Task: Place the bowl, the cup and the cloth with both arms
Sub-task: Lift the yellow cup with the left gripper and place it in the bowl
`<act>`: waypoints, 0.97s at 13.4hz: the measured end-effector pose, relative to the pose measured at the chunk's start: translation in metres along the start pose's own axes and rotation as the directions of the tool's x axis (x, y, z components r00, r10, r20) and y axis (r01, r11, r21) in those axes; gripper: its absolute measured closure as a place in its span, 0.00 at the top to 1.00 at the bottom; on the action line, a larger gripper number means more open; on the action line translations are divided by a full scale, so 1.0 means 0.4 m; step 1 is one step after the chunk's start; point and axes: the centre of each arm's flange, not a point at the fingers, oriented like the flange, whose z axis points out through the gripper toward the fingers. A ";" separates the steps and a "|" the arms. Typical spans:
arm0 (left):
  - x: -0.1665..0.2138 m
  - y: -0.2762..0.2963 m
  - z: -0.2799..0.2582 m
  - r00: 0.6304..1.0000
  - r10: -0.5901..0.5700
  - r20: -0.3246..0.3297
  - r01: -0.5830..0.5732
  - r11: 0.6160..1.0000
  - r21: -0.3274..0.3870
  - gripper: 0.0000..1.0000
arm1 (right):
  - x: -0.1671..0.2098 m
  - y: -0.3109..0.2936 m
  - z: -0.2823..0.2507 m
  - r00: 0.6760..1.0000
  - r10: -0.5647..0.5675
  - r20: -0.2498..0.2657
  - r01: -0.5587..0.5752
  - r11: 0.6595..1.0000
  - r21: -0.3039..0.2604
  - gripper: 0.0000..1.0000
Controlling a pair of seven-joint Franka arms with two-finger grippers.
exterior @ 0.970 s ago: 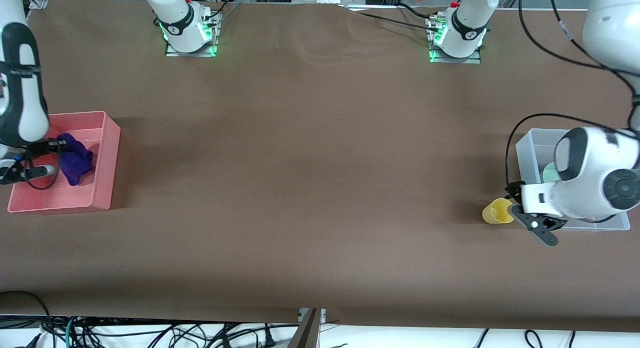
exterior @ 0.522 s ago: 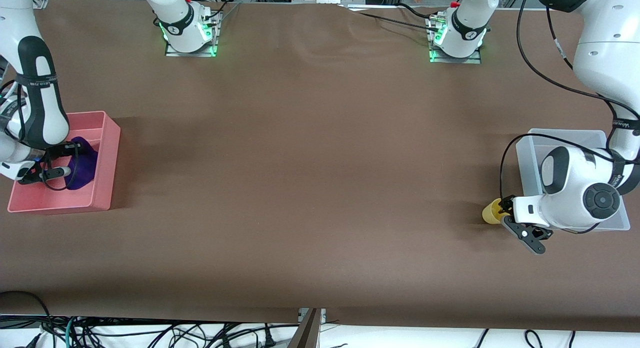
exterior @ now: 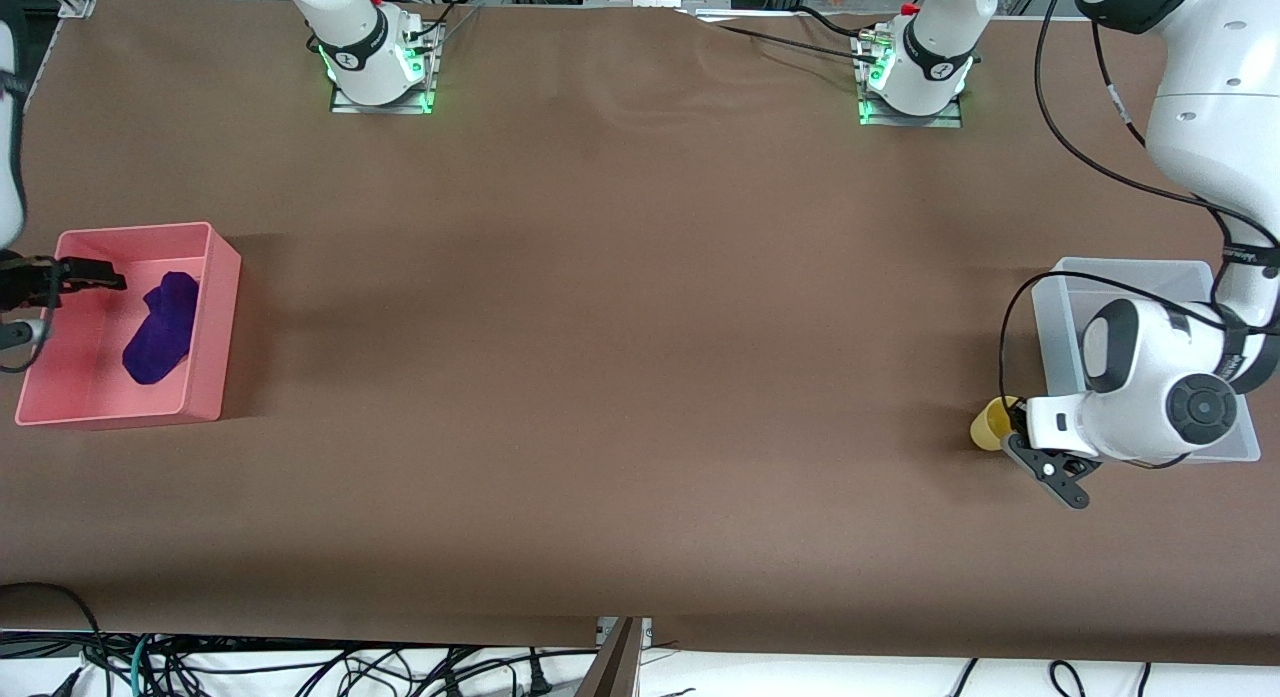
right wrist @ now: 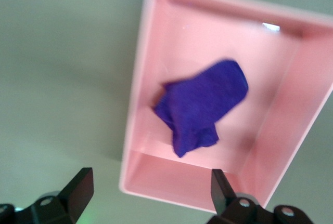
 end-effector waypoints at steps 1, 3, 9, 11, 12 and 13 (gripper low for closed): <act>-0.011 -0.003 -0.059 1.000 -0.017 0.012 0.017 1.000 -0.018 0.04 | 0.017 -0.052 -0.052 1.000 -0.012 -0.020 0.012 1.000 -0.005 1.00; -0.056 -0.002 -0.197 0.997 -0.047 0.064 0.050 0.998 -0.050 0.04 | 0.047 -0.150 -0.115 0.998 0.046 -0.044 -0.046 0.999 -0.002 1.00; -0.426 -0.146 -0.282 0.984 -0.103 0.145 0.123 0.982 -0.141 0.04 | 0.085 -0.424 -0.253 0.983 0.154 -0.103 -0.155 0.988 -0.005 1.00; -0.531 -0.190 -0.184 0.987 -0.100 0.125 0.120 0.979 -0.164 0.04 | 0.061 -0.448 -0.301 0.980 0.143 -0.136 -0.147 0.989 -0.017 1.00; -0.556 -0.196 -0.135 0.988 -0.102 0.115 0.121 0.978 -0.168 0.04 | 0.048 -0.448 -0.322 0.978 0.146 -0.152 -0.151 0.988 -0.022 1.00; -0.569 -0.194 -0.087 0.989 -0.102 0.109 0.119 0.978 -0.169 0.04 | 0.031 -0.442 -0.344 0.973 0.153 -0.171 -0.160 0.987 -0.025 1.00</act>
